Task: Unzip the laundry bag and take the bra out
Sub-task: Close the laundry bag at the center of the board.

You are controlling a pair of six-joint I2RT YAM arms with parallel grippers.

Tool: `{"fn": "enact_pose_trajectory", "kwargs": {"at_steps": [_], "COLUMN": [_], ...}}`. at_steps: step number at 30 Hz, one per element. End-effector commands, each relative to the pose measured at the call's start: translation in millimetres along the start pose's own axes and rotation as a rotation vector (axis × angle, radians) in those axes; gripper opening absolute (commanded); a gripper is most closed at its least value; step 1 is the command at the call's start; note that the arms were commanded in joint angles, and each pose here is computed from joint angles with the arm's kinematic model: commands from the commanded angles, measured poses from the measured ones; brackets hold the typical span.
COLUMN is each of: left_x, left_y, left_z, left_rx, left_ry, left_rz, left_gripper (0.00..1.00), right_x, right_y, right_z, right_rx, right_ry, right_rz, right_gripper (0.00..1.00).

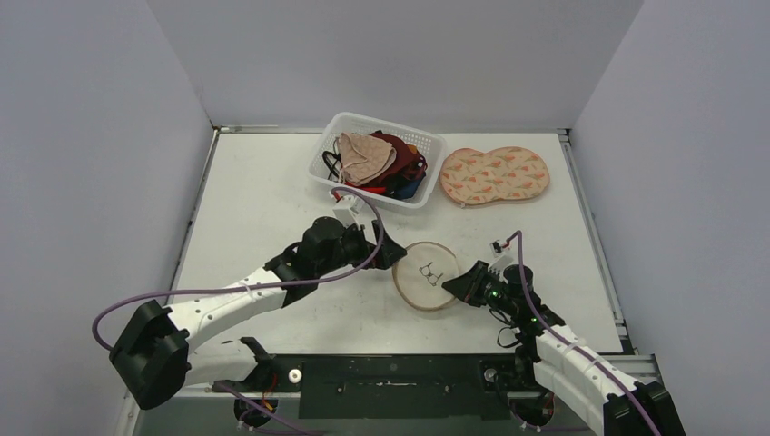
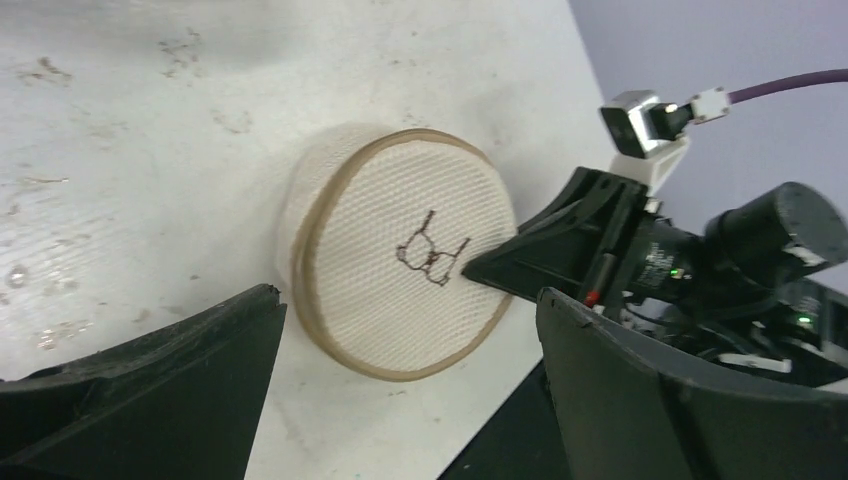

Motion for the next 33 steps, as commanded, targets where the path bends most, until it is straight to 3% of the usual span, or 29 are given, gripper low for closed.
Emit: {"fn": "enact_pose_trajectory", "kwargs": {"at_steps": [1,9,23,27,33], "left_x": [23.0,31.4,35.9,42.2,37.0], "left_y": [0.4,30.6,64.2,69.2,57.6], "left_z": [0.7,18.3,29.8,39.5,43.7], "left_rx": [0.050,0.152,0.204,0.238,0.204], "left_ry": [0.155,0.172,0.256,0.252,0.197], "left_rz": [-0.153,-0.129,-0.037,-0.020,0.033], "left_gripper": [0.96,1.00,0.74,0.59,0.22], "right_x": [13.2,14.5,18.1,21.1,26.8], "right_y": [1.0,1.9,2.4,1.8,-0.7], "right_z": [-18.0,-17.3,-9.3,-8.2,-10.9], "right_rx": [-0.046,-0.023,0.028,0.042,0.047], "right_ry": [-0.069,-0.086,-0.091,-0.094,-0.108], "right_rz": [-0.025,-0.033,-0.091,-0.112,-0.127], "right_gripper": [0.05,0.05,0.05,0.05,0.05]}}
Point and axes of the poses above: each gripper's point midway between its finger pads, its own y axis out along the fingers, its own x axis along the line the jaws close on, z = x × y, the point moved 5 cm from there along -y, back along the fingers, and after that the axes turned 2 degrees about -y, right-handed, at the moved point
